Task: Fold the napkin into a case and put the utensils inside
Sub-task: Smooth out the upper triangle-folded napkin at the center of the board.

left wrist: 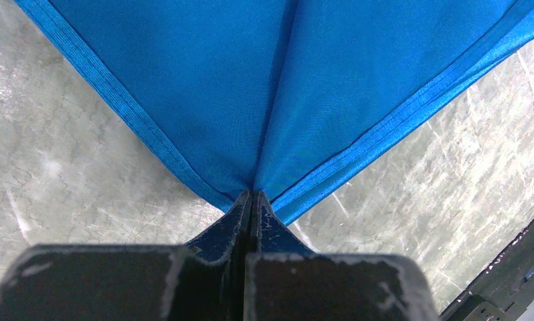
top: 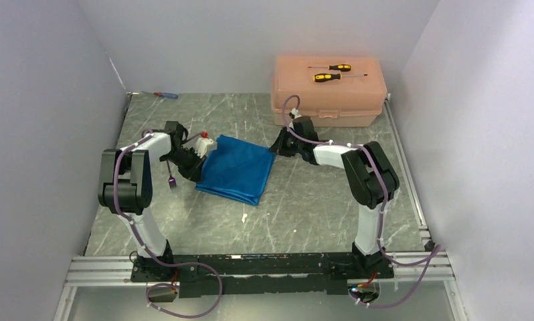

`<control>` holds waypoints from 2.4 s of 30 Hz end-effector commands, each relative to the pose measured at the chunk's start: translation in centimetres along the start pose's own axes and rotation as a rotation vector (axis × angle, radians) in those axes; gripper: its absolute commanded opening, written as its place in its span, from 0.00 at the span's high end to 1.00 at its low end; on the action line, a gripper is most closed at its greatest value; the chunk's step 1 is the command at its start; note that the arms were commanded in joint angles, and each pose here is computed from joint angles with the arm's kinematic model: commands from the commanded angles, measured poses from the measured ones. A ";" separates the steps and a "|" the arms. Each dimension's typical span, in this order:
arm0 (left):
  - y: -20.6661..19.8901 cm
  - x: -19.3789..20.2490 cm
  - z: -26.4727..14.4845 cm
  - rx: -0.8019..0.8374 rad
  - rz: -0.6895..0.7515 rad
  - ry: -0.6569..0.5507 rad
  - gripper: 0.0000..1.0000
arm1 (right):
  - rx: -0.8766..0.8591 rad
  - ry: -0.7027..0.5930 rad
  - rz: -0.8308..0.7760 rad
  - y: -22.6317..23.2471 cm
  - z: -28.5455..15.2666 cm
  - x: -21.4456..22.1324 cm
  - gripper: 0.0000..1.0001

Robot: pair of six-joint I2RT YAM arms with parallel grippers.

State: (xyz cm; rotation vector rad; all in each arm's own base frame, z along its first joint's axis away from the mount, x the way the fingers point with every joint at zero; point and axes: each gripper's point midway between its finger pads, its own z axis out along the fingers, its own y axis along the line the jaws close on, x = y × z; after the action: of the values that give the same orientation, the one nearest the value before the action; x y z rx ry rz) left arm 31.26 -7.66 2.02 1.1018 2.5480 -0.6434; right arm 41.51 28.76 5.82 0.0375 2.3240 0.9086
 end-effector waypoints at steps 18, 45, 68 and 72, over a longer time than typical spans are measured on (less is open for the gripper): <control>0.7 1.0 1.0 -0.017 0.039 0.040 0.97 | -0.117 -0.098 0.035 -0.8 -0.5 -0.7 0.89; 0.8 0.2 0.6 -0.023 0.007 0.024 0.97 | 0.067 0.051 -0.676 7.3 -7.1 13.0 0.46; 0.8 0.3 0.6 -0.021 -0.012 0.033 0.95 | -0.120 0.216 -1.321 7.4 -6.7 16.5 0.51; 0.8 0.3 0.6 -0.020 -0.016 0.037 0.95 | -0.120 0.188 -1.364 7.5 -6.1 16.1 0.53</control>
State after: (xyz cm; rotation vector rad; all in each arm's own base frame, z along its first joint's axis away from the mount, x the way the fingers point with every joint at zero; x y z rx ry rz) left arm 31.34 -7.70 1.88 1.0973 2.5632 -0.6421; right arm 23.08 33.51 4.51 -1.4505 1.8990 0.2994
